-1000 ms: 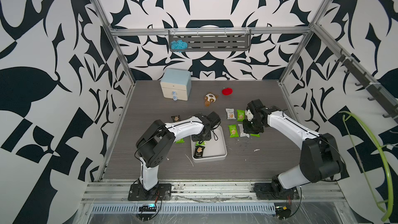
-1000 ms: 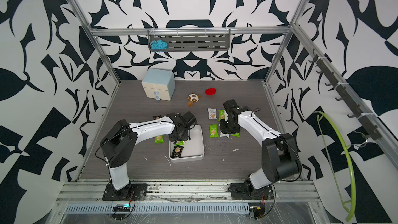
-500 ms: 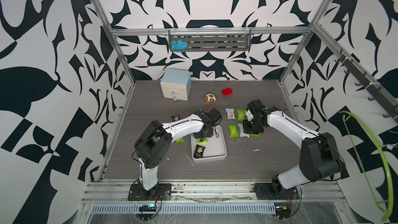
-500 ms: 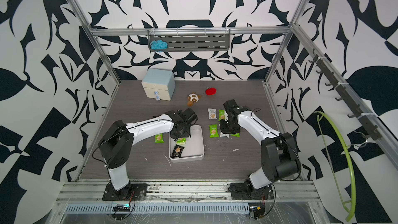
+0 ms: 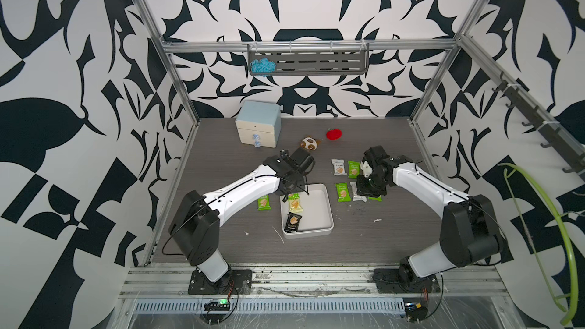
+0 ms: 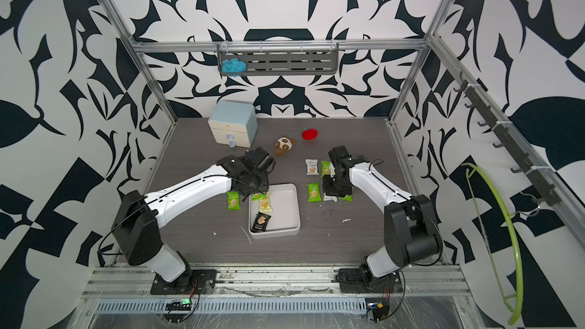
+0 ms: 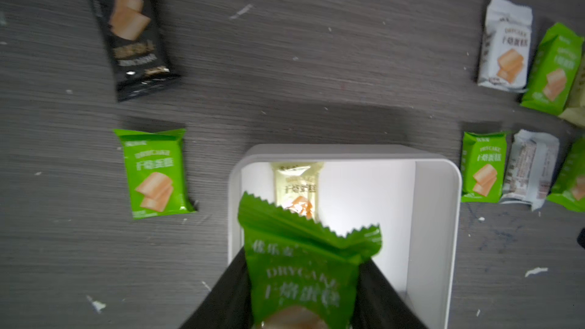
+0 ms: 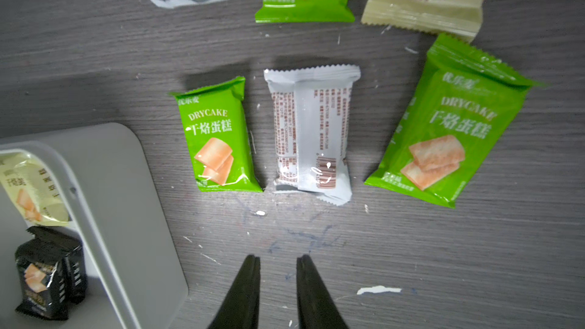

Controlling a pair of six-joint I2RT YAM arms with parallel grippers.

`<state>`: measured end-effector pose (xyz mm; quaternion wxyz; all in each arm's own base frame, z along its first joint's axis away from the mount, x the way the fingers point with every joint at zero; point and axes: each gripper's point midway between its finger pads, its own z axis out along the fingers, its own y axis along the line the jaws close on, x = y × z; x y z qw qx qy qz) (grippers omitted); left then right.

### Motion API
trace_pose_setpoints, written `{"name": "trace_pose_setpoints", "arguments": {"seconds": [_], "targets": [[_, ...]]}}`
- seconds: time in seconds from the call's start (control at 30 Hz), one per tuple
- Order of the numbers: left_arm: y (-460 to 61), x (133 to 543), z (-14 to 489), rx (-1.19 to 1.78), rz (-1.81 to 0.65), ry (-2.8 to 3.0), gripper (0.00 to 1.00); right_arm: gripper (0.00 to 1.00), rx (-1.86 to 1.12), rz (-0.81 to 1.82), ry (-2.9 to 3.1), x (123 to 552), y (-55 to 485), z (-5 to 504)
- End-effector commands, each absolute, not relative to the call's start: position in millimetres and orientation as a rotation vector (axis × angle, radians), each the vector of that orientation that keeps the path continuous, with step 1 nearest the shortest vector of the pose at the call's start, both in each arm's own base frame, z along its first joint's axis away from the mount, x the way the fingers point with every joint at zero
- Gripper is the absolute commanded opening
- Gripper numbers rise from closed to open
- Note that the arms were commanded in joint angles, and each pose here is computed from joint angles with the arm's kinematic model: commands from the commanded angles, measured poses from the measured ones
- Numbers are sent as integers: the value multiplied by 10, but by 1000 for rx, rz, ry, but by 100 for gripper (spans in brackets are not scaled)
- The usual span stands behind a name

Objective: Take the cookies out of the storage box
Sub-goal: Place the cookie at the center of the board.

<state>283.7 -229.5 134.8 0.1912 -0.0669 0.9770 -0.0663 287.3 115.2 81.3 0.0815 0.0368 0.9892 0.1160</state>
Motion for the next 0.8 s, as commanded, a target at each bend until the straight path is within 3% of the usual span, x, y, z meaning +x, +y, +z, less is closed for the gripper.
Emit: {"name": "trace_pose_setpoints", "arguments": {"seconds": [0.0,0.37,0.77], "targets": [[-1819,2808,1338,-246,-93,2753,51,27,146,421,2895,3040,1266,980],[-697,3013,1084,-514,-83,2735,52,27,199,424,2866,3353,1390,1001],[-437,3468,642,-524,-77,2775,52,26,248,379,2862,3521,1396,959]]}}
